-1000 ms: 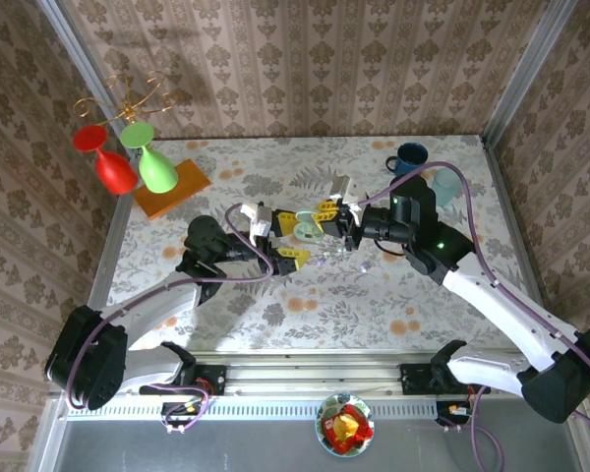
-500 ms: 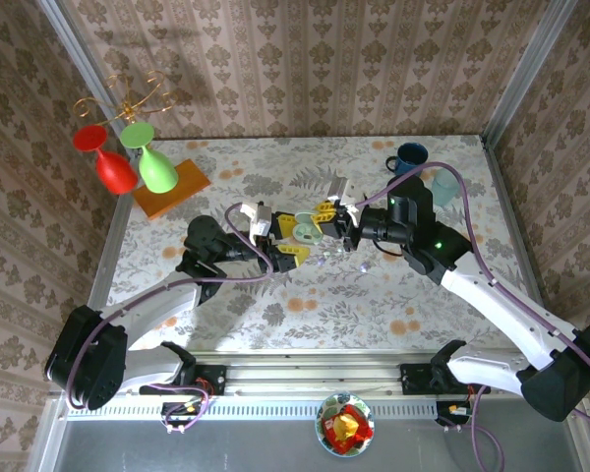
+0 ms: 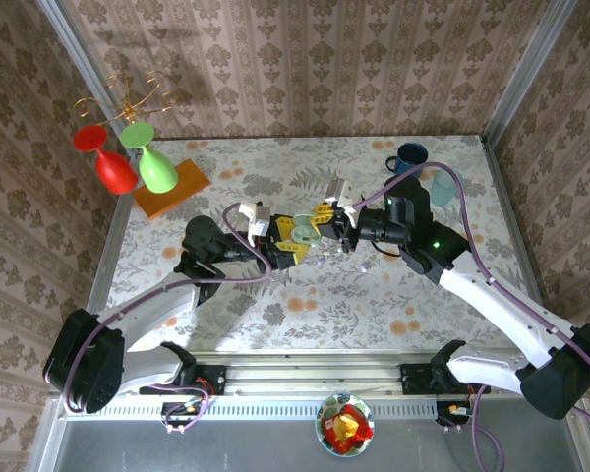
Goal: Insert wireless bluetooth earbuds into charging case
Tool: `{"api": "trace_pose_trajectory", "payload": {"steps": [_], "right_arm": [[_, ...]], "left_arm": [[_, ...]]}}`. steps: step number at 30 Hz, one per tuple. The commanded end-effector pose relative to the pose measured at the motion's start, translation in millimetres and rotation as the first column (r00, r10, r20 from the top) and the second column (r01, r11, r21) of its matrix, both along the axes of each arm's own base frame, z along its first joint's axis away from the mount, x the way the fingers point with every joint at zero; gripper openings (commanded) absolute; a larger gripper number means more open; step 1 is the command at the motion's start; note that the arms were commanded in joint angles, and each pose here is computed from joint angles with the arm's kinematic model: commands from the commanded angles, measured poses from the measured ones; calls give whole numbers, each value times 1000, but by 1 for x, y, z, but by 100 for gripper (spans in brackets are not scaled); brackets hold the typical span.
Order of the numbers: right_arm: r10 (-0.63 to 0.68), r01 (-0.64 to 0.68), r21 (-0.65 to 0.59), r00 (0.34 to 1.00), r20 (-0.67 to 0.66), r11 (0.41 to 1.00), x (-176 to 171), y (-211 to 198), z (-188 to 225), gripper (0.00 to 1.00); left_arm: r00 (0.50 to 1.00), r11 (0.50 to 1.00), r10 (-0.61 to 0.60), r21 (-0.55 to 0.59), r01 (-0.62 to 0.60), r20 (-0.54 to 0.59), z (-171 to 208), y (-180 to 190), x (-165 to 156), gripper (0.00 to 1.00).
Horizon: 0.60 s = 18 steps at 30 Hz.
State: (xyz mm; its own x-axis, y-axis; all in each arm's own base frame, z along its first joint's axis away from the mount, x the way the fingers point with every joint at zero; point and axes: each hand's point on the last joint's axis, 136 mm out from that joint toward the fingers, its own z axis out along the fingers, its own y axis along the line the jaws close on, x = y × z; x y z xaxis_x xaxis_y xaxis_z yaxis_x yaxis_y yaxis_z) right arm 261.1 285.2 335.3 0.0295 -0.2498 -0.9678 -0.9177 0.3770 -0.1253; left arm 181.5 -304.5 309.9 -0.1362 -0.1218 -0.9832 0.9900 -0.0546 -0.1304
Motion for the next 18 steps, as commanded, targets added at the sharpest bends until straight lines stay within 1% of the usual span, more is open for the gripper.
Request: {"api": "trace_pose_trajectory", "payload": {"steps": [1, 4, 11, 12, 14, 16, 17, 18], "right_arm": [[33, -33, 8, 999, 15, 999, -4, 5, 8, 0], [35, -35, 14, 999, 13, 999, -5, 5, 9, 0], [27, -27, 40, 1000, 0, 999, -6, 4, 17, 0], [22, -21, 46, 1000, -3, 999, -5, 4, 18, 3], [8, -7, 65, 1000, -8, 998, -4, 3, 22, 11], [-16, 17, 92, 1000, -12, 996, -3, 0, 29, 26], [-25, 26, 104, 1000, -13, 994, -4, -1, 32, 35], [-38, 39, 115, 999, -10, 993, -3, -3, 36, 40]], "left_arm": [[999, 999, -12, -30, 13, 49, 16, 4, -6, 46], [999, 999, -10, -30, 11, 52, 16, 5, -7, 40], [999, 999, -8, -31, 10, 53, 17, 5, -7, 38], [999, 999, -6, -31, 8, 54, 17, 6, -7, 38], [999, 1000, -4, -30, 6, 54, 16, 6, -7, 37], [998, 1000, 1, -29, 1, 55, 14, 6, -6, 37], [998, 1000, 3, -29, -2, 56, 15, 6, -6, 37], [999, 1000, 7, -28, -5, 54, 14, 5, -5, 36]]}}
